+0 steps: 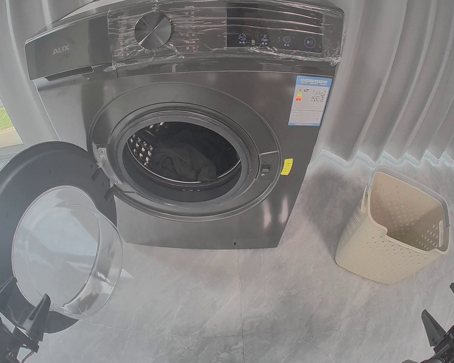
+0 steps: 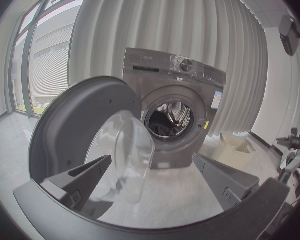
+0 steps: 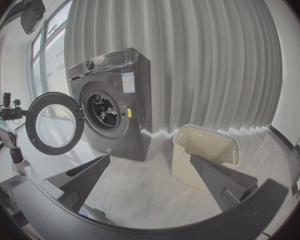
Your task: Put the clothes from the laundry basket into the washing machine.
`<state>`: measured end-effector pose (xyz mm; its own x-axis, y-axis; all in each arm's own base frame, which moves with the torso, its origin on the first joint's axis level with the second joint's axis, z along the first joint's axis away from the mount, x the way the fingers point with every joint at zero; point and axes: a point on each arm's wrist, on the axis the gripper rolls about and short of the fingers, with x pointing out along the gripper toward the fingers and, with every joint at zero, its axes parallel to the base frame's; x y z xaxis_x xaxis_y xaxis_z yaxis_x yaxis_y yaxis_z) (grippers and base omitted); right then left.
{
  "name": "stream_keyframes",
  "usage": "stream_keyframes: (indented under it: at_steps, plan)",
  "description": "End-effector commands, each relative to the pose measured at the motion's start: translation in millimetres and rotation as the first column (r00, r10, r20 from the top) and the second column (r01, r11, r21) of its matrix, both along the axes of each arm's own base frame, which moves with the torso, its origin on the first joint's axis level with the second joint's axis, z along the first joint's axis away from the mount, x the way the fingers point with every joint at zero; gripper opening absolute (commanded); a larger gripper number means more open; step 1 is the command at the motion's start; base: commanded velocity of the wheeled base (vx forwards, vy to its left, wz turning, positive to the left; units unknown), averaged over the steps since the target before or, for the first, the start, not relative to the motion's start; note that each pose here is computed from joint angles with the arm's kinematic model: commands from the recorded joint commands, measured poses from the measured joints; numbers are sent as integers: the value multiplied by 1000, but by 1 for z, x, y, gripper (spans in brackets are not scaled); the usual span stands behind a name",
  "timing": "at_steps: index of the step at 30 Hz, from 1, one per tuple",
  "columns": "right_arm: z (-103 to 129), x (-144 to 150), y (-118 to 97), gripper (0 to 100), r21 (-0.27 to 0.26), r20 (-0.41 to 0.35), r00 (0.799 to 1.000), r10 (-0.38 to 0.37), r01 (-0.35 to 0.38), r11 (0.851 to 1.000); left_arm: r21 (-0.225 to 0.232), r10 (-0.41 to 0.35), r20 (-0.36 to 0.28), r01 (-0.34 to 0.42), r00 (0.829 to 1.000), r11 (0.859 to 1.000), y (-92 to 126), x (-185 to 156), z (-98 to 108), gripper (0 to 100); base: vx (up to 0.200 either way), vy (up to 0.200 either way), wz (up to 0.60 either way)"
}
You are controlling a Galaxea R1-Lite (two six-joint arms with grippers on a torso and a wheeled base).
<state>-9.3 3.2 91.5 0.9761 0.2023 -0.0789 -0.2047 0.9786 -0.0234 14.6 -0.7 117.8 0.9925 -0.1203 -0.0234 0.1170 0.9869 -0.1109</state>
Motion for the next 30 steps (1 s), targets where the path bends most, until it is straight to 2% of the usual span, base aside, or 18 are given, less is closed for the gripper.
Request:
stream_keyframes:
  at_steps: [1,2,4,6,15,21,25,30]
  plan:
    - [-11,-14,-1,100,23,124,986,-108,106,994,44,32,44,-34,999,998,3,-27,-26,100,-200,0,0]
    - [-11,-14,-1,100,23,122,987,-108,106,994,79,14,27,-16,1000,997,3,-30,-32,100,-200,0,0]
    - [-11,-14,-1,100,17,127,986,-107,106,994,88,5,-3,-4,1000,996,3,-30,-35,100,-100,0,0]
    - [-11,-14,-1,100,22,126,986,-108,106,994,84,5,14,-6,1000,996,3,-30,-33,100,0,0,0]
    - [-11,-14,-1,100,24,125,986,-108,106,994,64,8,13,-9,1000,998,3,-30,-33,100,0,0,0]
    - [-11,-14,-1,100,24,125,986,-108,106,994,38,14,13,-14,1000,999,3,-30,-33,100,0,200,0]
    - [-11,-14,-1,100,22,126,986,-108,106,994,40,14,11,-14,1000,999,3,-30,-33,100,0,0,0]
    - [-11,-14,-1,100,22,126,986,-108,106,994,14,11,8,-11,1000,1000,3,-30,-33,100,0,0,0]
